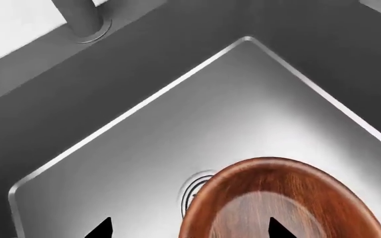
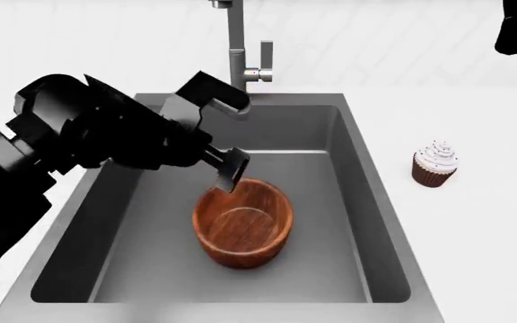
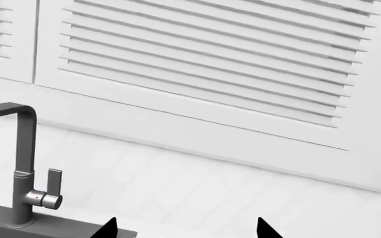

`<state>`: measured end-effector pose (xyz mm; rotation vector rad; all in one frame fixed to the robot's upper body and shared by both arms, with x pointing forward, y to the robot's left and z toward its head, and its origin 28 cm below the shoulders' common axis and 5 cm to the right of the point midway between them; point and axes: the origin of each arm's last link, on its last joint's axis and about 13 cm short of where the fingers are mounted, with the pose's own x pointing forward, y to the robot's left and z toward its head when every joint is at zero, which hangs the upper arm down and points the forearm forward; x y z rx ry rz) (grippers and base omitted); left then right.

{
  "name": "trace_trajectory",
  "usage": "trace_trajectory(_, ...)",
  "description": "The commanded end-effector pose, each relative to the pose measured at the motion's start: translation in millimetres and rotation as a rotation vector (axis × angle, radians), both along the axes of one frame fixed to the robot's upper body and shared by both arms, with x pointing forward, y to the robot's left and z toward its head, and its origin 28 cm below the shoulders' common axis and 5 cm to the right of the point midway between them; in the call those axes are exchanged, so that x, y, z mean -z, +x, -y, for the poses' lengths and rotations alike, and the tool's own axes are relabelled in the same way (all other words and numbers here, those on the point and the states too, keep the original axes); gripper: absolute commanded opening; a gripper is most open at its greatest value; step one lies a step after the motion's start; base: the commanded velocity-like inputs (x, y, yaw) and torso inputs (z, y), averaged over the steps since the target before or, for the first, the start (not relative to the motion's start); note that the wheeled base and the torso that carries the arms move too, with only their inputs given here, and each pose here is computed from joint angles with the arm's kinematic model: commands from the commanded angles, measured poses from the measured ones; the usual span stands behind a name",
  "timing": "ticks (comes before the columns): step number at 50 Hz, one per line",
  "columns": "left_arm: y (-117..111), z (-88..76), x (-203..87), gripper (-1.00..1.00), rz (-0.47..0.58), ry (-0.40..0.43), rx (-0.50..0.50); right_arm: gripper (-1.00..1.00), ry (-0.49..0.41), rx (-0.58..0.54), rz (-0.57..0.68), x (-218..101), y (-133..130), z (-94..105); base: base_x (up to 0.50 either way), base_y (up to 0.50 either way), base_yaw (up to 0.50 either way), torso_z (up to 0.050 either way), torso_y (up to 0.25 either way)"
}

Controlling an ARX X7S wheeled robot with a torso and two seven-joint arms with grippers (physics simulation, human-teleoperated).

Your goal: Move the fresh-baked cupcake off the tray onto the counter, and place the bowl used for mixing into the sink.

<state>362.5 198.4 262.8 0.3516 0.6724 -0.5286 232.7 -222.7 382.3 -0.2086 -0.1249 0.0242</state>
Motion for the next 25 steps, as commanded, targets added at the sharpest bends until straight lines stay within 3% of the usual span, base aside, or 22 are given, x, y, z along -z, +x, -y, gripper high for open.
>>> trace_trajectory(1,-54.9,-10.0,-29.8,1.00,0.236,-0.007,0.048,1.00,0.007,-0.046,0.125,11.5,-12.1,-4.0,0.00,0.00,0.00,0.000,0.010)
trace_trajectory(11,-105.7,-13.1,-55.9,1.00,0.488,-0.062,0.052,1.00,-0.038,-0.094,0.287,27.4,-33.4,-19.1,0.00,0.00,0.00,0.000,0.000)
trace_trajectory(25,-145.1,-18.3,-57.8,1.00,0.667,-0.139,0.035,1.00,-0.047,-0.075,0.536,69.7,-38.9,-28.4,0.00,0.00,0.00,0.000,0.000)
